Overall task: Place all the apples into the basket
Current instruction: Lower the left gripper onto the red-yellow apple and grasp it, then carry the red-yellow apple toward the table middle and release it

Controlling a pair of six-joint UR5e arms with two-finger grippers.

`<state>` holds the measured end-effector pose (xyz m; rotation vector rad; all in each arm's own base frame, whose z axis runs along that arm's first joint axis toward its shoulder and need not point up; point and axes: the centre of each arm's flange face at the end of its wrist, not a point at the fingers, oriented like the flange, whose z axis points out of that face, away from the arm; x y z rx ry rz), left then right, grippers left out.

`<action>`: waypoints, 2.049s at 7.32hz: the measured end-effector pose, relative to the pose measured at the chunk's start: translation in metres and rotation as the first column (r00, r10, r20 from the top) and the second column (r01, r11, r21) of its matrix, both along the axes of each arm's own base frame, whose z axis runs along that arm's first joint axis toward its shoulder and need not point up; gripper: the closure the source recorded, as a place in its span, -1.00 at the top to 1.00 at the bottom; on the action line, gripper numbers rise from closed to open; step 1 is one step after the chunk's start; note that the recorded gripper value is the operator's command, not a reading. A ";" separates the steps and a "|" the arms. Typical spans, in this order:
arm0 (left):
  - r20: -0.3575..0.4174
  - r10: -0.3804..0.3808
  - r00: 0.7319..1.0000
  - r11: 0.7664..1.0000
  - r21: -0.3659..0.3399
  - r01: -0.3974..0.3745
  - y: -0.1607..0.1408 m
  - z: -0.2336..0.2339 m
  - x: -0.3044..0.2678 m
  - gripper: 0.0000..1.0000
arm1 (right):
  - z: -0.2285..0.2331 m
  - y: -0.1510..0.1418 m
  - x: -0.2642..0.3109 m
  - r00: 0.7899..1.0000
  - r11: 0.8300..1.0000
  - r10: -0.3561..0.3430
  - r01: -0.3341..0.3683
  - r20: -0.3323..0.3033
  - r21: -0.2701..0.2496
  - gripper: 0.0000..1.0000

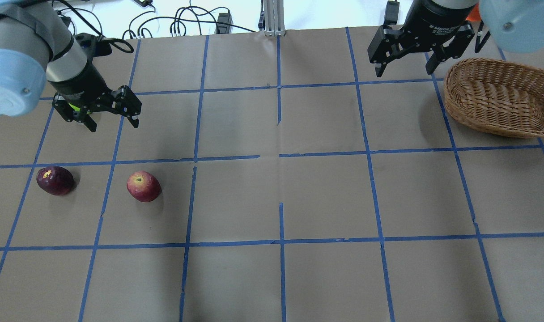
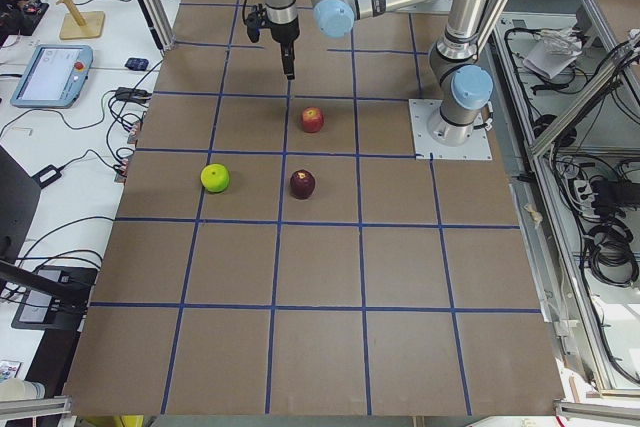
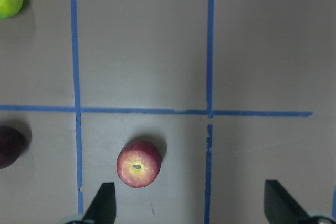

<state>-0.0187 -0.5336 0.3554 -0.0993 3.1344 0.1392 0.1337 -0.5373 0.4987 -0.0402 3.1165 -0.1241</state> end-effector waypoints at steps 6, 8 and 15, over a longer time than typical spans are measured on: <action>-0.032 -0.022 0.999 0.992 0.124 0.025 0.043 -0.177 0.003 -0.27 | 0.000 0.000 0.002 1.000 1.000 -0.001 0.001 0.010 -0.005 1.00; -0.006 -0.019 1.000 0.994 0.109 0.020 0.039 -0.174 0.003 -1.00 | 0.000 -0.001 0.002 1.000 1.000 -0.001 0.001 0.011 -0.007 1.00; -0.171 0.347 0.922 0.937 0.025 -0.349 -0.023 -0.104 -0.214 -1.00 | 0.000 -0.001 0.000 1.000 1.000 -0.001 0.001 0.005 -0.009 1.00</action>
